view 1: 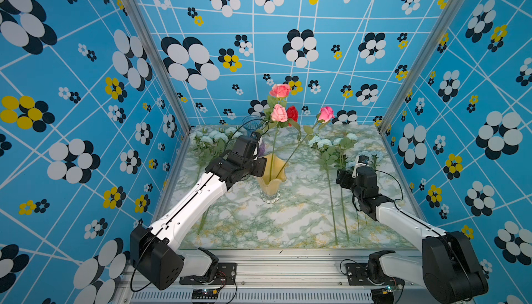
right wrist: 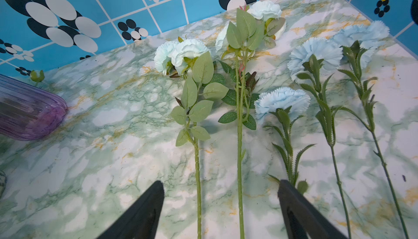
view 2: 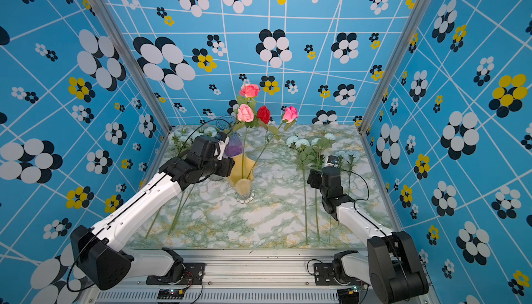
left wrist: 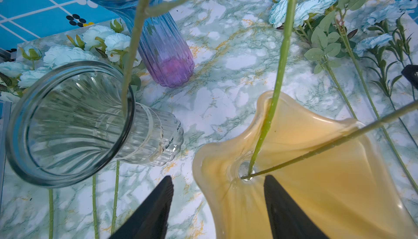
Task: Pick out blue flowers from the vase
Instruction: Move the vase to the center of the board, then reset both arms
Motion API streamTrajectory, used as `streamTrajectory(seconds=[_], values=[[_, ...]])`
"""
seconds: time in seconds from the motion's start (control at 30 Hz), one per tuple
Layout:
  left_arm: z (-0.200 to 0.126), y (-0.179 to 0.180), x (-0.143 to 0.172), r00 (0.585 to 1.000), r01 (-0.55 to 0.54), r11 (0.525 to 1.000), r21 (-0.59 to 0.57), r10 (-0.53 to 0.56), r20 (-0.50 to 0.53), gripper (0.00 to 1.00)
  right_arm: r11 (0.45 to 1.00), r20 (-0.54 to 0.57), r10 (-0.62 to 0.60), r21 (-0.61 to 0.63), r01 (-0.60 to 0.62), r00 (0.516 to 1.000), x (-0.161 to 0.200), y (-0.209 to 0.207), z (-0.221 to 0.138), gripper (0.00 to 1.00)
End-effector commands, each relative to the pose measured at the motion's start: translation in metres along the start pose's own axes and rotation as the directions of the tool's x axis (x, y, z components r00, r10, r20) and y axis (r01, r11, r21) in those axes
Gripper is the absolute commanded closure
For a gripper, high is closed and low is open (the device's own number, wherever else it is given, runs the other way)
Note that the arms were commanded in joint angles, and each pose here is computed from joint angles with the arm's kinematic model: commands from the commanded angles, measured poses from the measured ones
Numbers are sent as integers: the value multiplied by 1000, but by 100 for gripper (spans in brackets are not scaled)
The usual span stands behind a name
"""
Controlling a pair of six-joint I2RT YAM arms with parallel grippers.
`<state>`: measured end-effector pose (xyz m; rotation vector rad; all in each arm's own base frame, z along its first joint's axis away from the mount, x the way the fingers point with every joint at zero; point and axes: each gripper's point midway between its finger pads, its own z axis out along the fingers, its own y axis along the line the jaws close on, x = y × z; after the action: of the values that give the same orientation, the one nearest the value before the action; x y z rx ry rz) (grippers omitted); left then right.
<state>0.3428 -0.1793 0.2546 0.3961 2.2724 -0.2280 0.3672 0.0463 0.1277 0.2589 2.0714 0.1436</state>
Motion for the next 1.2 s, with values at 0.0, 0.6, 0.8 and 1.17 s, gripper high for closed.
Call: streamTrajectory(seconds=[0.0,0.6,0.8,1.17], values=[[-38,-13,-31,991,-42,999,29,38,129,30,1000,9,-12,-26,12,1000,-8,9,0,17],[-125,-19,-14,894,-91,994,-55,105,436,19,999,41,-3,-41,4,999,-12,9,-8,17],[-109,18,32,910,27,985,-170,46,412,15,999,62,-40,-16,41,997,-22,4,-26,17],[-100,129,89,773,383,850,-361,-81,629,6,967,145,-209,179,183,967,-56,-32,-87,8]])
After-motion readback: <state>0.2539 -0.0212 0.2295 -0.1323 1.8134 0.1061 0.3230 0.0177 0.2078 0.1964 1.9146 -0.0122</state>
